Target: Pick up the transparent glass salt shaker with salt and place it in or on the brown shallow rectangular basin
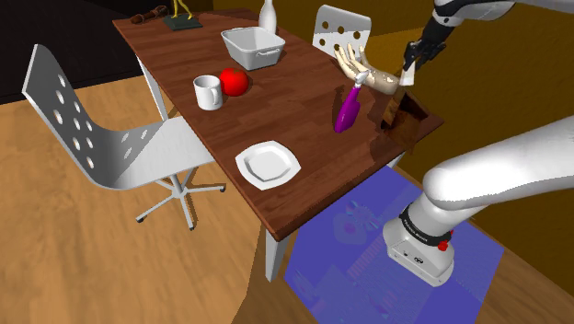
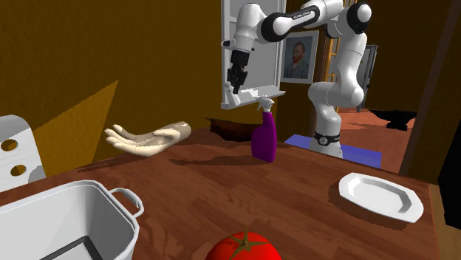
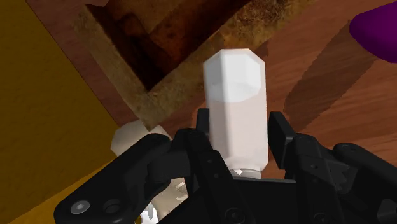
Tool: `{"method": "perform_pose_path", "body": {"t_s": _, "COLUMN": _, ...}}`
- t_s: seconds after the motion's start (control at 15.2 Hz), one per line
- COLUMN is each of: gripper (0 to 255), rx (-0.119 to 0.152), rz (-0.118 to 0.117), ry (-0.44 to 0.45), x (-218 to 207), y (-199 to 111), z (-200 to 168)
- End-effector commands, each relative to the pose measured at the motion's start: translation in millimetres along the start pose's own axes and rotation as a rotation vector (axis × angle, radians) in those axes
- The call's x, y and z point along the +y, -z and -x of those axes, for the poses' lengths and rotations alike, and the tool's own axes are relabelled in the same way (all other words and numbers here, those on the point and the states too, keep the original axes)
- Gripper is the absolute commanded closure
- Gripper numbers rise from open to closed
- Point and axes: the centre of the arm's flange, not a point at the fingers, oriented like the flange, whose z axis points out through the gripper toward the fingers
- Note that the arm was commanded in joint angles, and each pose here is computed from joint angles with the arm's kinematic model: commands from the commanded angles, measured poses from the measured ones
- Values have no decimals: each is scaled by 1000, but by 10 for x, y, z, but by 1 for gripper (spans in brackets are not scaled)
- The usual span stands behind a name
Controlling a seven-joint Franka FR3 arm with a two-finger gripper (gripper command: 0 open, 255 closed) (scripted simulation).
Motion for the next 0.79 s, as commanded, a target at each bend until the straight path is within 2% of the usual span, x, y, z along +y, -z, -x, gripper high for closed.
{"method": "perform_pose_path", "body": {"t_s": 0.0, "gripper": 255, "rx": 0, "rz": 0, "ry": 1, "x": 182, "y": 66, "z": 196}}
{"method": "perform_pose_path", "body": {"t_s": 0.13, "gripper": 255, "rx": 0, "rz": 0, "ry": 1, "x": 339, "y": 109, "z": 367}}
{"method": "perform_pose_path", "body": {"t_s": 0.73, "gripper": 255, "rx": 0, "rz": 0, "ry": 1, "x": 327, "y": -355, "z": 469}}
